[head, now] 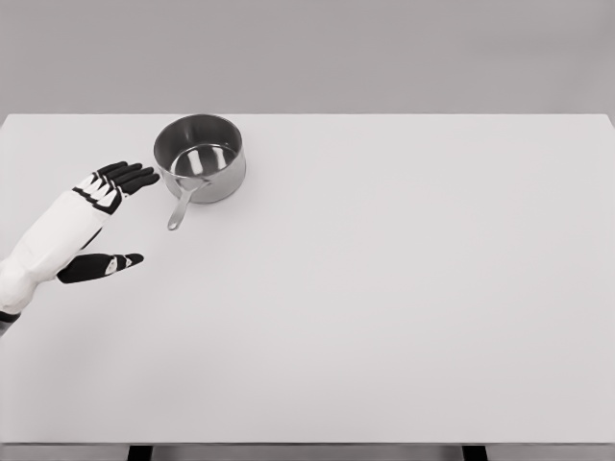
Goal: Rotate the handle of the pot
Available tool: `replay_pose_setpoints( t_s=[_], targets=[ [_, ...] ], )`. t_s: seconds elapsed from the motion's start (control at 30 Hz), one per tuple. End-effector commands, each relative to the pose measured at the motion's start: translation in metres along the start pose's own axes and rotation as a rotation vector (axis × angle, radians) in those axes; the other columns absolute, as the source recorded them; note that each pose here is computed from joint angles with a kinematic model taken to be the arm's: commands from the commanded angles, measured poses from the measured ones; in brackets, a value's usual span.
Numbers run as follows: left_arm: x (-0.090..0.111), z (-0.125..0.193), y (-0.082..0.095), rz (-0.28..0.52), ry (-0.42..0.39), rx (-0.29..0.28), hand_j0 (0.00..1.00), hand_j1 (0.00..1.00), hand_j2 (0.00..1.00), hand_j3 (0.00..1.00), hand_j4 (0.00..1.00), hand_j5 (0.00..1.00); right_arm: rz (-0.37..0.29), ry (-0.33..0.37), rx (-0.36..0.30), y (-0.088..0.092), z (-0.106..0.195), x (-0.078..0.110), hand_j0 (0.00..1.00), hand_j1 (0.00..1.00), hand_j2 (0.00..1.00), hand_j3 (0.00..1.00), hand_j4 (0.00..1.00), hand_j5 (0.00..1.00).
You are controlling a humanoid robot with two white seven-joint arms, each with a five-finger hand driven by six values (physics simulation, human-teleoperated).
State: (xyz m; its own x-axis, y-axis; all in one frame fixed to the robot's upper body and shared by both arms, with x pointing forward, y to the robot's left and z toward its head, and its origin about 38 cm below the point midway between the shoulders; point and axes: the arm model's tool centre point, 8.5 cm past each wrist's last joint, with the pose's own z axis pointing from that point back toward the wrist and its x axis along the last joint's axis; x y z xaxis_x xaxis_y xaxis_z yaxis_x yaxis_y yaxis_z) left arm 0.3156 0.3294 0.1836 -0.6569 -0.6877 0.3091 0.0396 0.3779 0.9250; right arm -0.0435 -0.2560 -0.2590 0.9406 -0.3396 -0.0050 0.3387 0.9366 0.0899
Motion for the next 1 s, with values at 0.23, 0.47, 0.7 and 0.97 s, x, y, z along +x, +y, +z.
replay_pose_setpoints(
  t_s=[0.23, 0.47, 0.7, 0.97],
  targets=[
    [-0.005, -0.003, 0.016, -0.037, -0.012, -0.003, 1.00, 1.00, 1.00, 1.00, 1.00, 1.00, 0.000, 0.000, 0.000, 0.000, 0.000, 0.000, 1.00, 1.00, 1.00, 1.00, 1.00, 1.00],
    [-0.016, -0.037, 0.053, -0.281, -0.029, -0.033, 1.00, 1.00, 1.00, 1.00, 1.00, 1.00, 0.000, 0.000, 0.000, 0.000, 0.000, 0.000, 1.00, 1.00, 1.00, 1.00, 1.00, 1.00],
    [-0.012, -0.110, 0.039, -0.431, -0.129, -0.151, 1.00, 1.00, 1.00, 1.00, 1.00, 1.00, 0.000, 0.000, 0.000, 0.000, 0.000, 0.000, 1.00, 1.00, 1.00, 1.00, 1.00, 1.00],
    [-0.011, -0.123, 0.025, -0.368, -0.145, -0.148, 1.00, 1.00, 1.00, 1.00, 1.00, 1.00, 0.000, 0.000, 0.000, 0.000, 0.000, 0.000, 1.00, 1.00, 1.00, 1.00, 1.00, 1.00]
  ],
)
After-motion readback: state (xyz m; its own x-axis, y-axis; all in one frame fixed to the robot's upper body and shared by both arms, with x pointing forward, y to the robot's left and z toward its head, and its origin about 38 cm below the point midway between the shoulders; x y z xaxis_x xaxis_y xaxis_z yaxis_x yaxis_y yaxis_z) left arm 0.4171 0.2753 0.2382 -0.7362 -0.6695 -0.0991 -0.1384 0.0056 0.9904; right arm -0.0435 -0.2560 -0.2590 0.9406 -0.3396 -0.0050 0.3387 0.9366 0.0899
